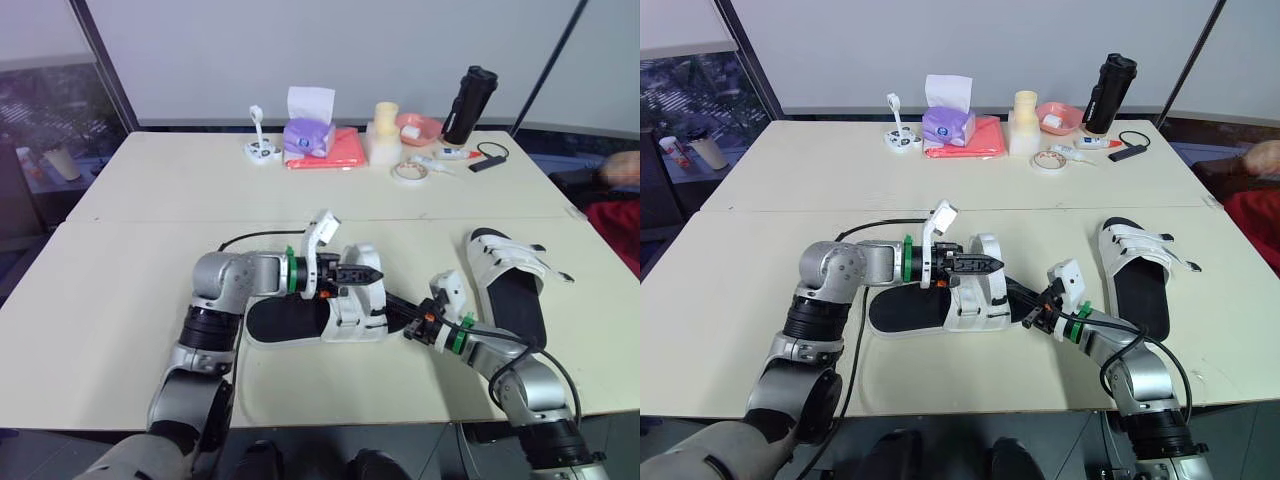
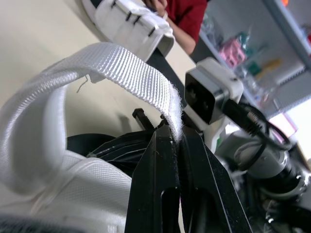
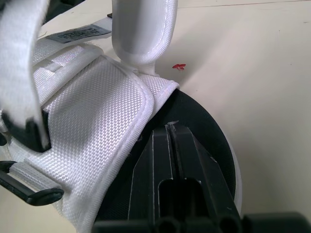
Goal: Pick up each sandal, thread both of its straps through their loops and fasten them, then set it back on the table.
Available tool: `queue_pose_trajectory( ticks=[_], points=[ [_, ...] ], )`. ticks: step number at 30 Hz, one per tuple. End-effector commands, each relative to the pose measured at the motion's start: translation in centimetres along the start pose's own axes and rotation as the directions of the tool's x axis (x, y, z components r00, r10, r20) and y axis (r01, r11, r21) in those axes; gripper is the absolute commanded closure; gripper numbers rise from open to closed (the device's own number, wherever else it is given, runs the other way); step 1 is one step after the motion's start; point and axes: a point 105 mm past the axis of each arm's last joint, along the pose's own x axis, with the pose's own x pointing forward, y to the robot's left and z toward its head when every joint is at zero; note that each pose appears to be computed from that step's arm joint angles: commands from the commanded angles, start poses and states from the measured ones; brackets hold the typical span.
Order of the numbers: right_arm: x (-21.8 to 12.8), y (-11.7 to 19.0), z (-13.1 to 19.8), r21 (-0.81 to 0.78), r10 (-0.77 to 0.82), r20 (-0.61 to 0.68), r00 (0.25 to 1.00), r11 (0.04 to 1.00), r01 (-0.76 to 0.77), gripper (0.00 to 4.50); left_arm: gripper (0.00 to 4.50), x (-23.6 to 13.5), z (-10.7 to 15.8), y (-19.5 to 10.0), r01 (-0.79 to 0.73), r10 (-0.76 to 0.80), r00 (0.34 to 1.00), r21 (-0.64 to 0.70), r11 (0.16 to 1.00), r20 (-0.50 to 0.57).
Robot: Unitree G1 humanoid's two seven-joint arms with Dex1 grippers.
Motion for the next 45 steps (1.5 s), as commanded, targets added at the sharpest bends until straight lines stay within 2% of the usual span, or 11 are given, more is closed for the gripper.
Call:
queue_pose_trajectory(
  ticks=[1,10,15,23,33,40,45],
  points=[
    [-0.5,-0.7,-4.1,0.074,-0.049,-0.145,0.988,0.995,0.060,4.50,4.40,-0.1,0.6,-0.6,0.030,-0.030,0.999,-0.018,0.999,0.015],
    [-0.7,-0.7,-4.3,0.080,-0.055,-0.147,0.988,0.995,0.068,4.50,4.40,0.4,-1.8,-0.6,0.030,-0.028,0.996,0.023,0.999,-0.083],
    [-0.8,-0.7,-4.3,0.081,-0.060,-0.145,0.988,0.994,0.072,4.50,4.40,0.6,-3.5,0.4,-0.024,0.051,0.985,0.155,0.988,-0.168],
    [-0.8,-0.7,-4.3,0.083,-0.064,-0.142,0.988,0.994,0.076,4.50,4.40,1.2,-2.9,1.2,-0.071,0.108,0.986,0.270,0.960,-0.124],
    [-0.8,-0.7,-4.3,0.085,-0.064,-0.142,0.988,0.993,0.077,4.50,4.40,1.4,-3.1,0.5,-0.033,0.121,0.981,0.477,0.878,-0.154],
    [-0.6,-0.7,-4.3,0.087,-0.062,-0.142,0.988,0.993,0.075,4.50,4.40,1.0,-0.5,-1.1,0.028,-0.015,0.999,0.274,0.961,-0.050],
    [-0.6,-0.7,-4.4,0.087,-0.058,-0.144,0.988,0.994,0.071,4.50,4.40,0.9,-0.7,-0.5,0.002,0.012,0.999,0.260,0.966,-0.052]
  ],
)
